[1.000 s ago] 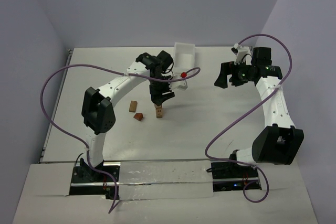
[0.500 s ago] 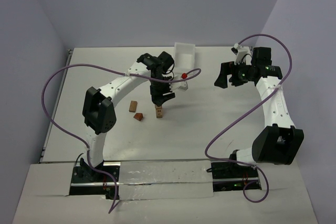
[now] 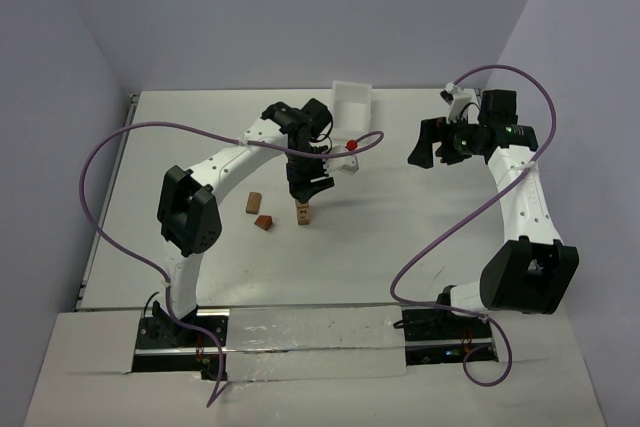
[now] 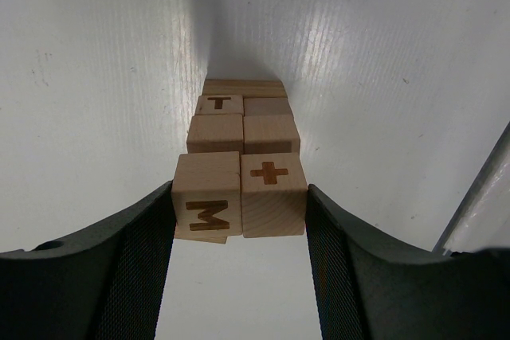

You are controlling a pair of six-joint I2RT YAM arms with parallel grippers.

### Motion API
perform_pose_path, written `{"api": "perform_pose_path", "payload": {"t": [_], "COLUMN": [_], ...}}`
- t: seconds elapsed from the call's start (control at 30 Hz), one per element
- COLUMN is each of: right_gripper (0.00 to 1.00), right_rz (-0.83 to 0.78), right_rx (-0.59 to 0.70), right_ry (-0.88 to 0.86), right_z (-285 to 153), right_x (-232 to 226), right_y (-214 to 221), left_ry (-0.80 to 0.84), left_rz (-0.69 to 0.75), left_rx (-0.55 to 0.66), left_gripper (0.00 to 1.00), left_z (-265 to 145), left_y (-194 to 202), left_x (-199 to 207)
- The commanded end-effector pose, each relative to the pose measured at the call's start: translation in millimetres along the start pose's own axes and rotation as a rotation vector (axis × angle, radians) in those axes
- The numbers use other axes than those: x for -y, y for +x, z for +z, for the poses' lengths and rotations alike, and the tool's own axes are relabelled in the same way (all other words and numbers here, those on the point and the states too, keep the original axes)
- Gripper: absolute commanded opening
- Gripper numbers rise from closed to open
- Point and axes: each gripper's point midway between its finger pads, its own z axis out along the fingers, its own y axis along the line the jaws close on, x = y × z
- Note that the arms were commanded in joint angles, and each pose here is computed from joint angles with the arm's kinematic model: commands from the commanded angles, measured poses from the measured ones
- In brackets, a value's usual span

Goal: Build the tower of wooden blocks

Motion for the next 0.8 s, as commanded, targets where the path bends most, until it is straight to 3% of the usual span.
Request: {"api": "perform_pose_path", "payload": {"t": [0.0,0.77], "right_gripper": [1.00,1.00], "right_rz": [-0.026,-0.021], "right_rx": [0.031,0.028], "right_ry": [-0.011,-0.020], "right_z": [-6.9,-5.9], "right_x": [-5.0,-5.5], "right_y": [-14.0,-14.9], "left_ry": [-0.022,-0.023], "left_rz": [0.022,0.024], "left_rx": [0.027,0.013], "left_gripper": [0.62,0.68], "left_z": [-4.3,3.3], "left_y": [-11.2,-9.2], "left_x": [-2.4,-3.9]}}
